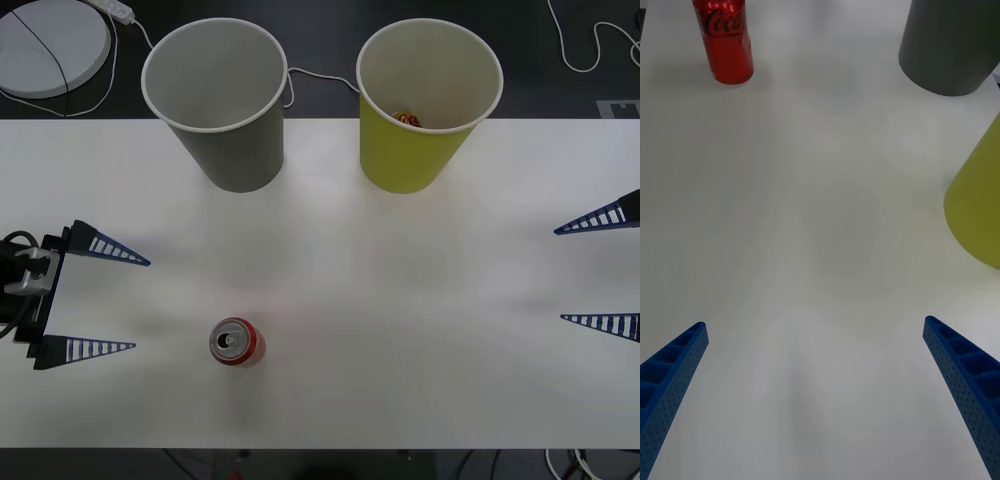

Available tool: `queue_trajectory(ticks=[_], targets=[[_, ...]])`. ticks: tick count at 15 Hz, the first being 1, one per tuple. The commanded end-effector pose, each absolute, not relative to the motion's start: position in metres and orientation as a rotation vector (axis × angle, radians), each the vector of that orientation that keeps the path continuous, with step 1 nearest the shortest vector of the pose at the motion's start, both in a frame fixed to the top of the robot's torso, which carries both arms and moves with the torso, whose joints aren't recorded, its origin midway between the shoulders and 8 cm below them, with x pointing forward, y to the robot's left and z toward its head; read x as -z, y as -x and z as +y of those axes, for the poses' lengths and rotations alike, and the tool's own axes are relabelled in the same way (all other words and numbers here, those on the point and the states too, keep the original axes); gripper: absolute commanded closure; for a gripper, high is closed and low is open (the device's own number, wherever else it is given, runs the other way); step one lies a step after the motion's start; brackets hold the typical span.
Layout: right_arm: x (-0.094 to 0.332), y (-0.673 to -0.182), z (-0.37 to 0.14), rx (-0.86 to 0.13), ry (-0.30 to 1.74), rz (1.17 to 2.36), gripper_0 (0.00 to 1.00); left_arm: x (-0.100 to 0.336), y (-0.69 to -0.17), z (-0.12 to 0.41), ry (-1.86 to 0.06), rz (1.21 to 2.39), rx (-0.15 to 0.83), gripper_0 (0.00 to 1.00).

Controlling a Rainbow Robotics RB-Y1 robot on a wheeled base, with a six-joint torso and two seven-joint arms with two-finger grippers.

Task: Put the can into the green bin and the plastic bottle into the gray bin

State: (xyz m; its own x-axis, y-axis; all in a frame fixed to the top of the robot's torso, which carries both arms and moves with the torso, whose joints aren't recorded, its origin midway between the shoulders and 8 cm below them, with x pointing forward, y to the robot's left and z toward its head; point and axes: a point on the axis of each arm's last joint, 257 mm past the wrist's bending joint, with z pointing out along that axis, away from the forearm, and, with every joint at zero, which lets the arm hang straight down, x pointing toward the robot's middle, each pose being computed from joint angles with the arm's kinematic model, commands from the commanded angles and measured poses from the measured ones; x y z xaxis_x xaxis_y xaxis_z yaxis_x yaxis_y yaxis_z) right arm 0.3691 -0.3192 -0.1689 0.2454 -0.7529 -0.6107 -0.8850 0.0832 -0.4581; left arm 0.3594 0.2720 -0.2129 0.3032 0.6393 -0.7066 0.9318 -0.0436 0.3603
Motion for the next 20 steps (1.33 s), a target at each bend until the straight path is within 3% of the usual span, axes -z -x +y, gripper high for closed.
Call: queue_trajectory(ticks=[1,12,20], targets=[[0.169,-0.369,-0.319,-0.201,1.691,1.531,0.0,0.226,-0.358,0.277,-1.755,1.389,0.485,0.0],[0.169,-0.369,-0.319,-0.201,1.691,1.531,0.0,0.279,-0.352,0.276,-1.677,1.267,0.62,0.0],[0.169,-0.369,-0.319,-0.201,1.691,1.531,0.0,0.301,-0.347,0.236,-1.568,1.206,0.695,0.0]])
